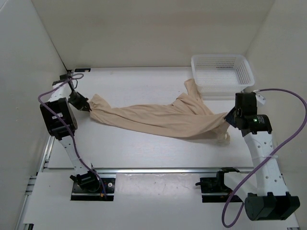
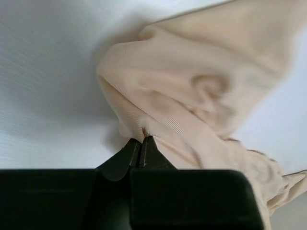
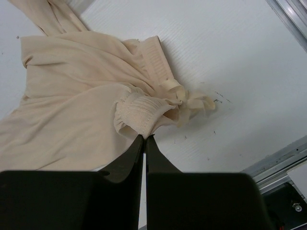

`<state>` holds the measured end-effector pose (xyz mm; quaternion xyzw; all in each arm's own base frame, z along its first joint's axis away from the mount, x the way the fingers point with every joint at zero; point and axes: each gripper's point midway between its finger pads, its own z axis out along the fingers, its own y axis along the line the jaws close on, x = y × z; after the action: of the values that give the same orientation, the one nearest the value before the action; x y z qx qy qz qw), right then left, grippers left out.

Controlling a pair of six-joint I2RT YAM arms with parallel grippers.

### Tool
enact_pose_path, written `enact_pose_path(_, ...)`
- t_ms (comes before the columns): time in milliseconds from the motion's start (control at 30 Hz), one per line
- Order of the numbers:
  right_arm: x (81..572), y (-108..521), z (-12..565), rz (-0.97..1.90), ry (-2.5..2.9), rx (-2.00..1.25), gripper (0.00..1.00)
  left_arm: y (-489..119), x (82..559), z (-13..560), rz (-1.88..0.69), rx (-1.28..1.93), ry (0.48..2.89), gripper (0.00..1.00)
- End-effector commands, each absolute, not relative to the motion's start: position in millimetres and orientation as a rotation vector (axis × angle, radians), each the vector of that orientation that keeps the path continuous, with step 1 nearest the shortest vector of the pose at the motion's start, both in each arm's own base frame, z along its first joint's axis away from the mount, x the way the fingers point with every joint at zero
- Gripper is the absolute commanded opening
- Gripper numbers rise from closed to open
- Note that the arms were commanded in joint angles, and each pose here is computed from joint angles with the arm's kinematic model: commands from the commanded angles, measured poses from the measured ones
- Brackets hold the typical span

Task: Fold and stack the trousers
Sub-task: Flatten the trousers out

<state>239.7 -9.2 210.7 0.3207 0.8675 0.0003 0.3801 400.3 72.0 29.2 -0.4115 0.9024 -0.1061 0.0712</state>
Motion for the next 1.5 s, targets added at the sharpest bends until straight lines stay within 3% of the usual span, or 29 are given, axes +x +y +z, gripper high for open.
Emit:
enact_pose_path(0,283.5,-12.6,256.0,0.026,2.075,0.770,0.01,82.3,461.5,158.6,-0.288,-1.019,2.435,0.10)
enact_pose_path(133,347.3,-22.6,319.4,0.035,1.971,0.749,0.01,81.4,499.5,250.2,-0.385,-0.922,2.287,0.10)
enact_pose_path(167,353.2,-23.9,364.0,0.071,1.892,0.728,0.01,80.1,503.5,269.1,-0.405,-0.907,2.252,0.10)
enact_pose_path(300,357.5,-30.0,425.9,0.090,1.769,0.679,0.01,73.6,494.0,349.5,-0.469,-0.814,2.069,0.10)
enact_pose_path(333,351.3,-32.3,432.3,0.083,1.747,0.685,0.01,72.0,488.6,339.4,-0.469,-0.830,2.095,0.10)
enact_pose_path(400,344.5,-34.7,414.4,0.051,1.788,0.690,0.01,71.2,474.9,346.9,-0.443,-0.814,2.087,0.10)
enact_pose_path(567,294.6,-46.1,327.8,-0.060,1.909,0.797,0.01,86.6,436.9,273.0,-0.245,-0.918,2.255,0.13)
enact_pose_path(633,262.6,-46.0,272.1,-0.096,2.008,0.863,0.01,92.5,433.9,238.4,-0.191,-0.923,2.303,0.31)
enact_pose_path(667,253.4,-42.7,256.3,-0.086,2.041,0.875,0.01,89.9,423.8,203.6,-0.182,-0.946,2.380,0.56)
enact_pose_path(700,243.6,-40.2,248.4,-0.067,2.041,0.879,0.01,88.8,425.9,177.7,-0.189,-0.952,2.441,0.90)
enact_pose_path(767,228.1,-38.0,212.1,-0.089,2.122,0.907,0.01,84.6,418.0,149.1,-0.194,-0.975,2.578,0.94)
enact_pose_path(933,229.7,-38.0,218.4,-0.081,2.107,0.905,0.01,84.6,412.4,157.1,-0.157,-0.963,2.525,0.90)
enact_pose_path(1100,239.9,-37.0,222.4,-0.081,2.121,0.883,0.01,98.3,387.2,146.3,-0.090,-1.023,2.522,0.10)
enact_pose_path(1167,243.0,-34.4,224.1,-0.058,2.115,0.876,0.01,93.5,382.8,123.4,-0.143,-1.043,2.559,0.11)
enact_pose_path(1200,244.0,-34.3,222.1,-0.062,2.123,0.877,0.01,89.6,386.5,119.1,-0.181,-1.056,2.568,0.17)
enact_pose_path(1367,245.6,-30.4,219.6,-0.039,2.137,0.858,0.01,71.5,423.4,83.2,-0.250,-1.074,2.623,0.75)
enact_pose_path(1467,245.3,-30.8,219.4,-0.045,2.142,0.845,0.01,72.5,441.0,69.6,-0.245,-1.127,2.616,0.80)
